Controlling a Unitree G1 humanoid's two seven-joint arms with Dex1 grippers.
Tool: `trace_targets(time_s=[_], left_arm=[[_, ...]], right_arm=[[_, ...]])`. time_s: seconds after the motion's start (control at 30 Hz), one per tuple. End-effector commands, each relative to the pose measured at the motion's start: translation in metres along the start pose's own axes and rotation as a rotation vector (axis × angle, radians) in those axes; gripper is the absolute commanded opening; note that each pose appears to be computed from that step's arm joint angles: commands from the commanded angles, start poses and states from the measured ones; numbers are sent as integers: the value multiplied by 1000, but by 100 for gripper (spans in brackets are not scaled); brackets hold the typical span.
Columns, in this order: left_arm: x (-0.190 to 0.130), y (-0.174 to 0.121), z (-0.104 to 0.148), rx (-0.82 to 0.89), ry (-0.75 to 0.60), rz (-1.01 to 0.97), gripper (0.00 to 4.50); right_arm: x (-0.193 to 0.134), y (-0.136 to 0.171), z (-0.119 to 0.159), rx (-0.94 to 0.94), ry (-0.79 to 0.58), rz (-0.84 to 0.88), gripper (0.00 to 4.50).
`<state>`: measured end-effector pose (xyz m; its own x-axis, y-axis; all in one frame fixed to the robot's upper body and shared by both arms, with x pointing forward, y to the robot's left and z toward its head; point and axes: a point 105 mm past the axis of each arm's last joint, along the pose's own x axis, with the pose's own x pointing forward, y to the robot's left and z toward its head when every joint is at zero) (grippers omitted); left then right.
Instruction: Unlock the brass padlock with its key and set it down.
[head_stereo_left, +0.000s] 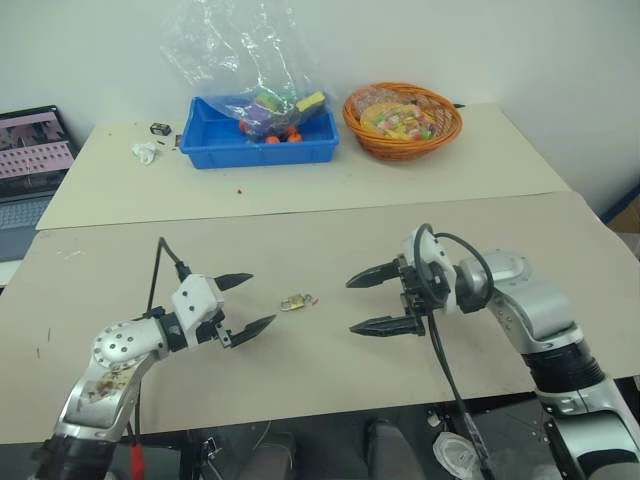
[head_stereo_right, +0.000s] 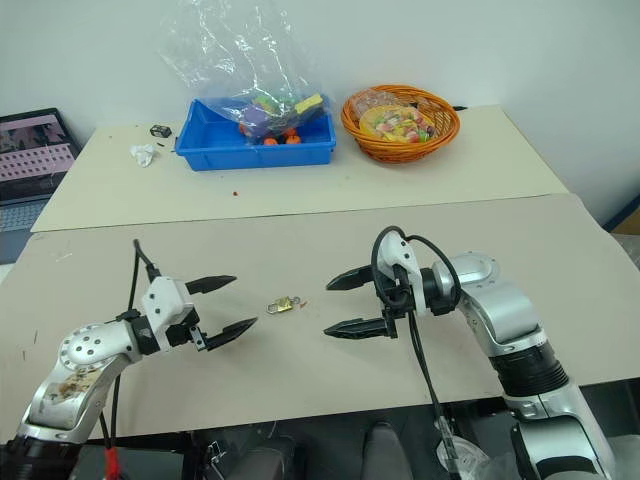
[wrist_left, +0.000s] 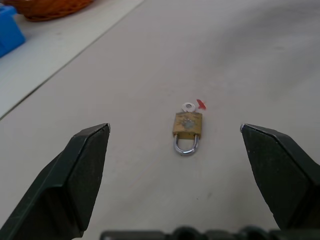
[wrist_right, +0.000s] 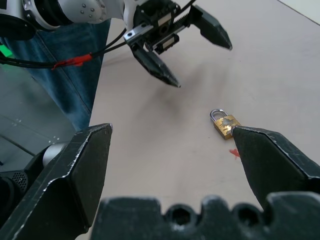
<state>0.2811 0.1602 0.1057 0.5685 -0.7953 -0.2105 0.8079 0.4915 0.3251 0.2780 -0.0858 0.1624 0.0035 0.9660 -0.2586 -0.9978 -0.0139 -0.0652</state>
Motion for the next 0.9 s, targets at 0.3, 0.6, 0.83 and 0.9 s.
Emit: trace_targets(time_s=[0.3,0.6,0.83,0.9], left_arm=[[28,0,-38,-94,31,-69,446],[52,-1,-34,-105,-5,-105,446],[56,-6,-34,-119,-13,-132,446],[55,-8,-34,-120,-13,-136,446]], right_arm=[[-9,7,16,-52,-30,-72,450],[-11,7,9,-18,-30,-110,450],[-11,3,5,-16,-18,-138,450],[-12,3,6,-17,-19,-141,450]])
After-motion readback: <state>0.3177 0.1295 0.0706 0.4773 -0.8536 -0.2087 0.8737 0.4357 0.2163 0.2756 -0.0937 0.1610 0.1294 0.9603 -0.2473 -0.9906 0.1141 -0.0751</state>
